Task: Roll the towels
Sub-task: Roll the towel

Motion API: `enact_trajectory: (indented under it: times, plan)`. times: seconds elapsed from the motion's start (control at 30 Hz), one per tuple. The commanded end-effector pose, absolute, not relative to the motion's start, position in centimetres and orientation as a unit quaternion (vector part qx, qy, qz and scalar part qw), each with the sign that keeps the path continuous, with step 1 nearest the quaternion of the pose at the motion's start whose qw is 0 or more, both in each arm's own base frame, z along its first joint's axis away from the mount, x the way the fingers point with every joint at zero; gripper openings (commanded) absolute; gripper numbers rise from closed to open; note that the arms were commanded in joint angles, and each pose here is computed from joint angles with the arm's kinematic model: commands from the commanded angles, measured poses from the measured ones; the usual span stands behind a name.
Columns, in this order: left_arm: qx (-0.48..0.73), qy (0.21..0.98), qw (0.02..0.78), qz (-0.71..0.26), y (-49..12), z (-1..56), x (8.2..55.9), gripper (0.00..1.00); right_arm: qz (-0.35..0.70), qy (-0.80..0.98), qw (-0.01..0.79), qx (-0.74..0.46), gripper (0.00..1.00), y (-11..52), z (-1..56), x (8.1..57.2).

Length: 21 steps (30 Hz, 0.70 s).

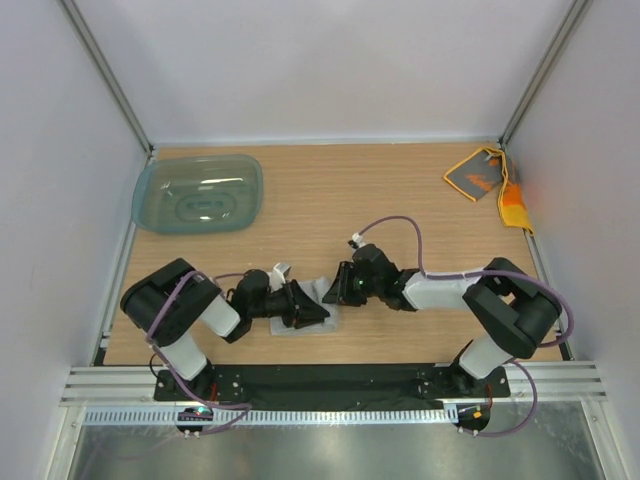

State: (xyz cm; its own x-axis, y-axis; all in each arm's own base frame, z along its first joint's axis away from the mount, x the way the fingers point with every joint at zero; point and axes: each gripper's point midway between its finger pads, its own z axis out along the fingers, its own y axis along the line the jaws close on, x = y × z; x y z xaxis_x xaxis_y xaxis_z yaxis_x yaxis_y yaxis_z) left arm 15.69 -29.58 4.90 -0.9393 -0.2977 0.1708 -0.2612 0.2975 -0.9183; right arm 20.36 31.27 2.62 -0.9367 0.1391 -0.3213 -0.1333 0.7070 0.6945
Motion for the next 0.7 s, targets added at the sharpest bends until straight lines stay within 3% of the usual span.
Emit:
enact_trajectory:
  times: [0.0,0.23,0.43,0.67]
  plan:
    - [-0.124,0.799,0.023,-0.587,-30.4,6.7,15.3,0.28,0.234,0.951,0.201,0.027,0.08,25.9,0.7,20.9]
    - [-0.07,0.84,0.056,-0.536,-31.7,6.5,15.5,0.29,0.136,0.965,0.224,0.035,0.06,22.1,2.5,20.8]
    - [-0.005,0.904,0.115,-0.413,-32.4,6.5,15.3,0.29,0.081,0.971,0.221,0.036,0.06,21.0,3.0,20.6]
    - [0.013,0.916,0.123,-0.381,-34.0,5.4,15.3,0.32,0.082,0.974,0.21,0.033,0.05,22.6,3.0,20.6]
